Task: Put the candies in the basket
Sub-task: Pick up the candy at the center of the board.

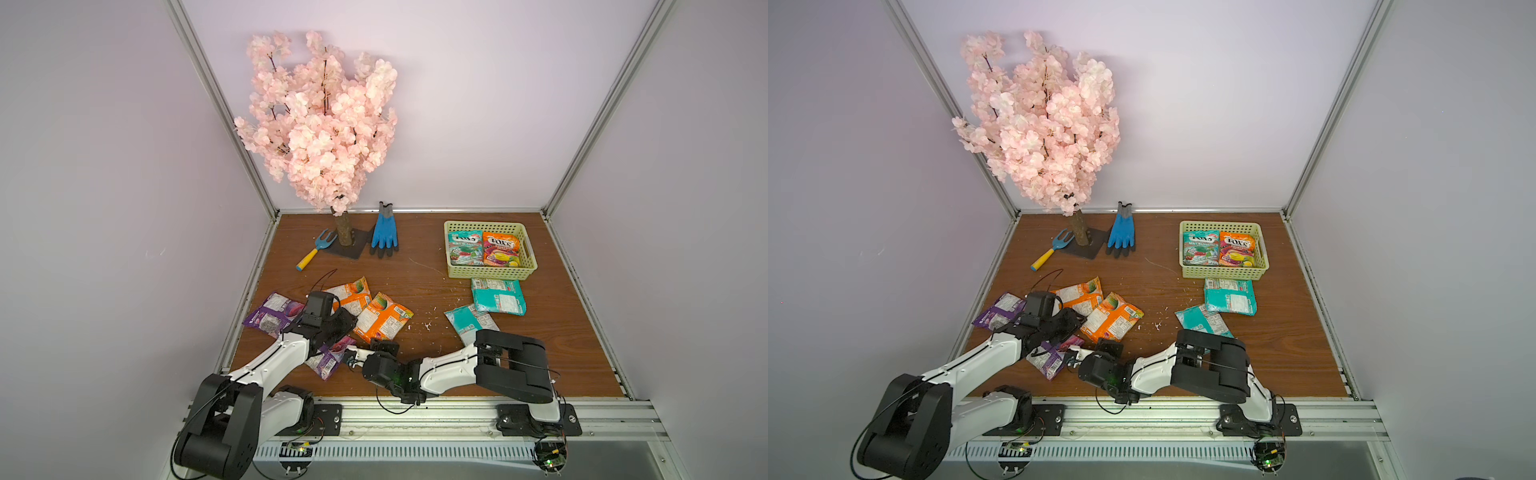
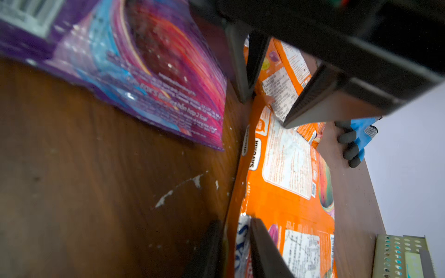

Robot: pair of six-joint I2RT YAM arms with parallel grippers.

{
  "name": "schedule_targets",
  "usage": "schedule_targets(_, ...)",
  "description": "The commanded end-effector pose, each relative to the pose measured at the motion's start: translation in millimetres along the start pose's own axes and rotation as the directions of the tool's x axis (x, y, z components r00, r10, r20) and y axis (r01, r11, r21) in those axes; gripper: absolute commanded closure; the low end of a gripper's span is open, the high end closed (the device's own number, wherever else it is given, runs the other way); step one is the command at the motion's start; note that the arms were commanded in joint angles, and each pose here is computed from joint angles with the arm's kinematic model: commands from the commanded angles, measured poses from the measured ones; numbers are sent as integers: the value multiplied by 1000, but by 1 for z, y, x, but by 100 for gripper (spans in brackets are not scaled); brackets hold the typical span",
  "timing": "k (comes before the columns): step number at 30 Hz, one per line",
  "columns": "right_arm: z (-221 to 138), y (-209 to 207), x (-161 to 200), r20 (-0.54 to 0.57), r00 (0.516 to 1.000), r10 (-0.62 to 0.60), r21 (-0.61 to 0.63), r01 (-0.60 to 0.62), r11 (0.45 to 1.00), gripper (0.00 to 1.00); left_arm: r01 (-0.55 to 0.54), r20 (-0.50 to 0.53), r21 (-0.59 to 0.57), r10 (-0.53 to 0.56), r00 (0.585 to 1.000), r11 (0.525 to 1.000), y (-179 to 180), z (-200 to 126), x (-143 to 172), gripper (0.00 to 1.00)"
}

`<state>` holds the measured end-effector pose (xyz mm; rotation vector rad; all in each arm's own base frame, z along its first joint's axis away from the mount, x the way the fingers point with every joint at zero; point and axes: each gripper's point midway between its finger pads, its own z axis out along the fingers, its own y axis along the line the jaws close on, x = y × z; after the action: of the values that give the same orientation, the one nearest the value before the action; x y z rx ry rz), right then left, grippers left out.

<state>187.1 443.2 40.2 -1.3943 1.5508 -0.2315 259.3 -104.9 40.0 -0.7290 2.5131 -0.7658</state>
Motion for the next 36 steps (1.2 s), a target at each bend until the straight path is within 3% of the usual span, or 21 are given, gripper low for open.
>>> schedule_targets(1,1,-18,2,-9,1000,-27,102,28,994,84,22,14,-18,-22,1000,1000,7,-1,-3,56)
schedule_targets(4,-5,-34,2,6,1000,-10,130,9,991,100,18,35,-17,-18,999,1000,3,-5,-9,56)
schedule_targets(10,-18,-64,0,38,999,29,111,-33,993,100,-62,125,-7,62,990,998,-23,-22,-39,50)
schedule_targets(17,-40,-110,-3,85,994,63,80,-69,994,100,-337,245,81,309,919,938,-85,-46,-75,33)
schedule_targets(21,-51,-140,-4,107,993,50,72,-58,996,100,-397,311,203,326,893,895,-118,-59,-81,21)
schedule_targets(22,-53,-148,-2,102,994,47,68,-54,996,100,-409,329,220,328,886,885,-124,-62,-82,1)
schedule_targets(28,-72,-210,10,100,992,79,35,-83,996,100,-489,416,239,367,832,839,-142,-76,-80,0)
schedule_targets(36,-87,-284,37,45,999,-16,145,9,989,100,-637,509,233,466,724,735,-164,-70,-47,0)
